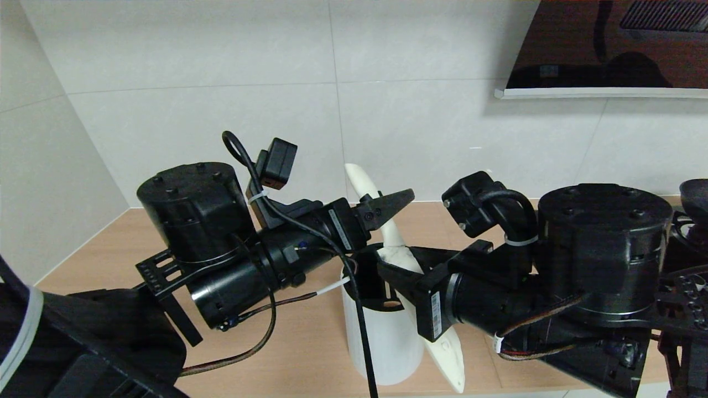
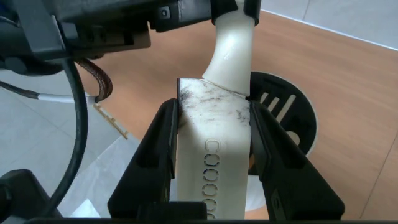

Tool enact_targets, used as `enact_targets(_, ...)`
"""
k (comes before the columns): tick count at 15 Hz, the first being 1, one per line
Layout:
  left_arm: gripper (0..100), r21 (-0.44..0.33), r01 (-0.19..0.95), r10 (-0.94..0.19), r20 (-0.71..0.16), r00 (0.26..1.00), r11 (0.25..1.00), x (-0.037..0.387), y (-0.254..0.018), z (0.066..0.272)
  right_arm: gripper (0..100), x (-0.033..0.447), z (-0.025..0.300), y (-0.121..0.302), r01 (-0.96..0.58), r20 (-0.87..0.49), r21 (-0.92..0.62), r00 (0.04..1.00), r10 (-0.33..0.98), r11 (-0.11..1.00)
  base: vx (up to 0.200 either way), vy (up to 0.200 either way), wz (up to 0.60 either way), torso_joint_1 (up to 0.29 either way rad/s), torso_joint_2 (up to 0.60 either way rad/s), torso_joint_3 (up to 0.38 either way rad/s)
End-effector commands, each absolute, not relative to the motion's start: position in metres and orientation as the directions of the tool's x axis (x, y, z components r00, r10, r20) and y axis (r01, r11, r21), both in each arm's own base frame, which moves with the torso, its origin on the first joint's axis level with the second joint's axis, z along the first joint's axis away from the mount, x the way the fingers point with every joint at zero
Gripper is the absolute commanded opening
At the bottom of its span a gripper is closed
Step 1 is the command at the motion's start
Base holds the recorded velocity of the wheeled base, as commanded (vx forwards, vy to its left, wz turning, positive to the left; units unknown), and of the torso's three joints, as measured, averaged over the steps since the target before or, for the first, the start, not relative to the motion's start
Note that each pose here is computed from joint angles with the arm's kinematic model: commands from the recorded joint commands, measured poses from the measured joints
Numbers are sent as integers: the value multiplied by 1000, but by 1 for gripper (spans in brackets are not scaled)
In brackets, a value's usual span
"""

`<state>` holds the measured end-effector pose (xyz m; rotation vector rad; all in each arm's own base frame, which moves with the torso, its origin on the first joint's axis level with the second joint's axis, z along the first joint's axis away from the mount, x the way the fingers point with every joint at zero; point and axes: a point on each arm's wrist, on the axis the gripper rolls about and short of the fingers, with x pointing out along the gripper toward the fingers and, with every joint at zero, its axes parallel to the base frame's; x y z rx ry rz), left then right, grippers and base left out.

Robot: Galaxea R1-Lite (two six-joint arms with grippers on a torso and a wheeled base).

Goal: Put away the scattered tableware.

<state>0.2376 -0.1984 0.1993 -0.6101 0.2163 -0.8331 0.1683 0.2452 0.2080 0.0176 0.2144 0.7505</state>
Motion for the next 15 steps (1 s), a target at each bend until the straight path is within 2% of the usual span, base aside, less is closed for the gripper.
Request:
enact_targets(1,100,-585,627,-747,54,662,514,238,-199,200,0,167,206,246,-678,-193,91,706,681,729,0,0,0,0,0,0)
enact_targets(2,0,-585,627,-747,54,662,514,238,-199,200,0,167,206,246,-678,-193,91,706,681,729,0,0,0,0,0,0)
enact_targets(15,0,-587,633,-756,51,652,506,237,-200,199,0,167,208,245,-676,-189,94,709,680,731,0,0,0,0,0,0)
